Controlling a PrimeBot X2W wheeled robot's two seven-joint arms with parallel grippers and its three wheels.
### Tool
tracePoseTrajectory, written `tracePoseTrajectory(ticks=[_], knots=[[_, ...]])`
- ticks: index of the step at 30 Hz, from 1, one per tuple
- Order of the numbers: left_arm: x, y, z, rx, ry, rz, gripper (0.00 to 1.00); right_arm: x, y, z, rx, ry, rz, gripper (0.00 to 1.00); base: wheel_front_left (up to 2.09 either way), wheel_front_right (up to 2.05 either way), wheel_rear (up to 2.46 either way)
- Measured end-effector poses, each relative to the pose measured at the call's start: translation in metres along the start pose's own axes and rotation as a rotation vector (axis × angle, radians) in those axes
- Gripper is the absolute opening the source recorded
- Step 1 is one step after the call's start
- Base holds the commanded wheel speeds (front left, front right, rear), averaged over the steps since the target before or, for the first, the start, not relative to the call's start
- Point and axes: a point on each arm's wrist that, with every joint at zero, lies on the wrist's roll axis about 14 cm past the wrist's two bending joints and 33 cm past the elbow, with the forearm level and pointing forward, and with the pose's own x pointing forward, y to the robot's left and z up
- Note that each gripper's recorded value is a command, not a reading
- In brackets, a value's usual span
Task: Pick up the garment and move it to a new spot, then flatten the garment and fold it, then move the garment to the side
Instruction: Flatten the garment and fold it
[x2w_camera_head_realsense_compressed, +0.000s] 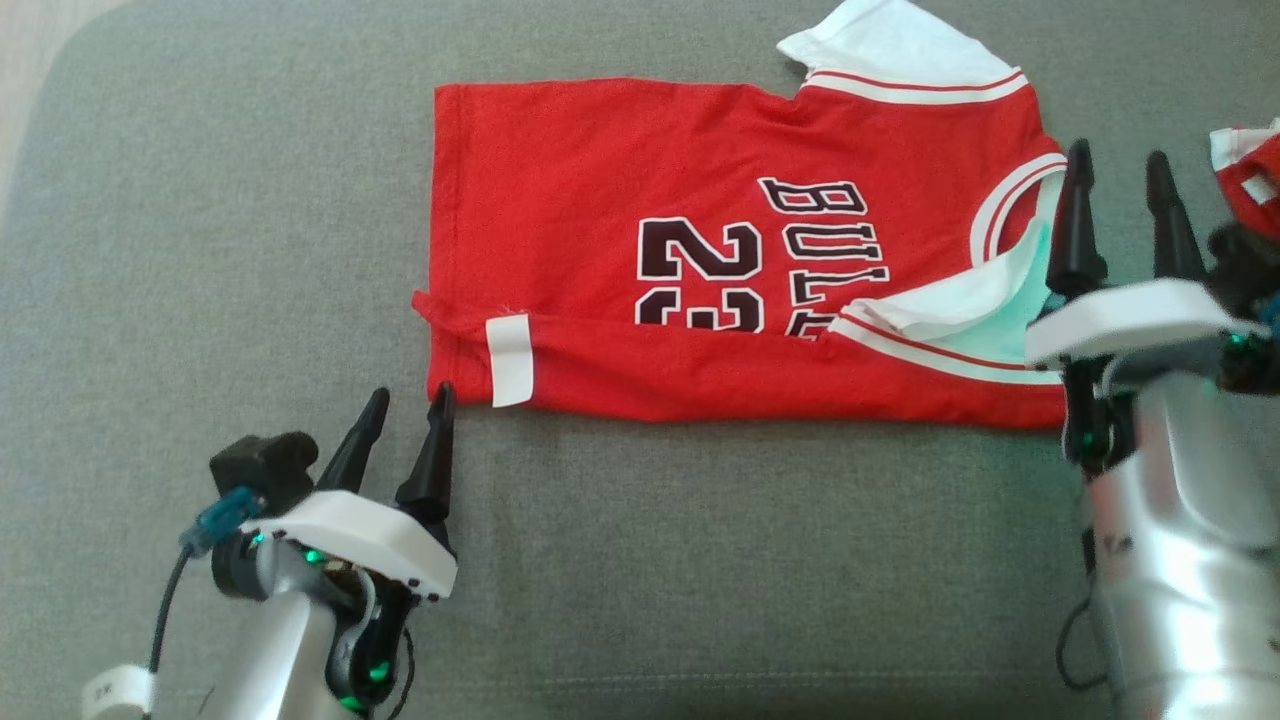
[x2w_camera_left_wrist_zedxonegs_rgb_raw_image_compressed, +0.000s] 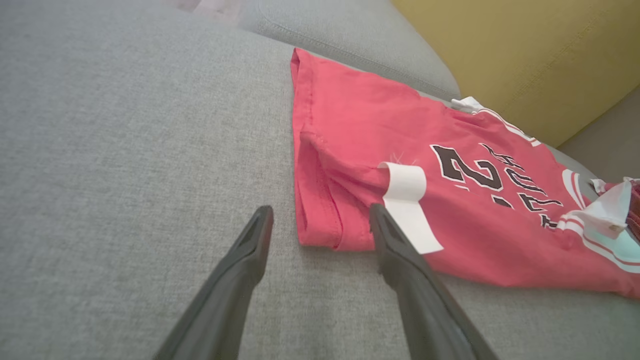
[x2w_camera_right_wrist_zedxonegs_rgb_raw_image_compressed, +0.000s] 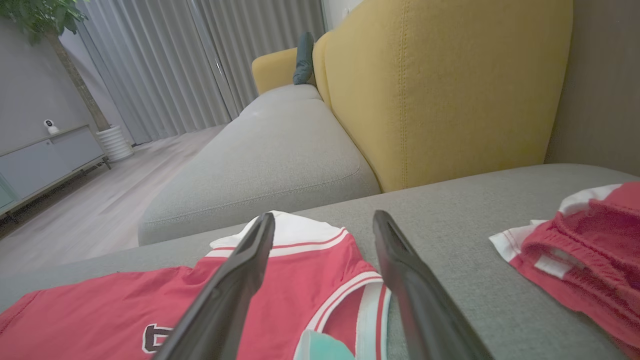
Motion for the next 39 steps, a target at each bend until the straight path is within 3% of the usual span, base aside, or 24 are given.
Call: tracePoseTrajectory(ticks=[11,21,22,24,27,31,39], knots=[[0.008,0.004,-0.013,-0.037,0.125,0.04,1.0,-0.042,-0.004,-0.002,0.035,-0.025,0.012,1.0,0.0,0.0,0.0],[0.034,0.007,-0.027,-0.035,0.209,0.058,1.0,-0.062,-0.028,0.001,0.018,-0.022,-0.046,1.0,0.0,0.0,0.0],[0.035,0.005,-0.028,-0.035,0.218,0.054,0.86,-0.064,-0.03,0.001,0.017,-0.021,-0.051,1.0,0.0,0.0,0.0],[0.035,0.005,-0.03,-0.037,0.229,0.052,0.45,-0.067,-0.032,0.0,0.016,-0.013,-0.056,1.0,0.0,0.0,0.0],[0.034,0.0,-0.033,-0.051,0.255,0.039,0.3,-0.073,-0.036,-0.004,0.013,0.009,-0.069,1.0,0.0,0.0,0.0],[0.028,-0.008,-0.035,-0.057,0.28,0.014,0.0,-0.08,-0.037,-0.018,0.013,0.077,-0.073,1.0,0.0,0.0,0.0],[0.015,0.001,-0.025,-0.067,0.237,0.048,0.0,-0.095,-0.036,-0.063,0.031,0.281,-0.078,1.0,0.0,0.0,0.0]])
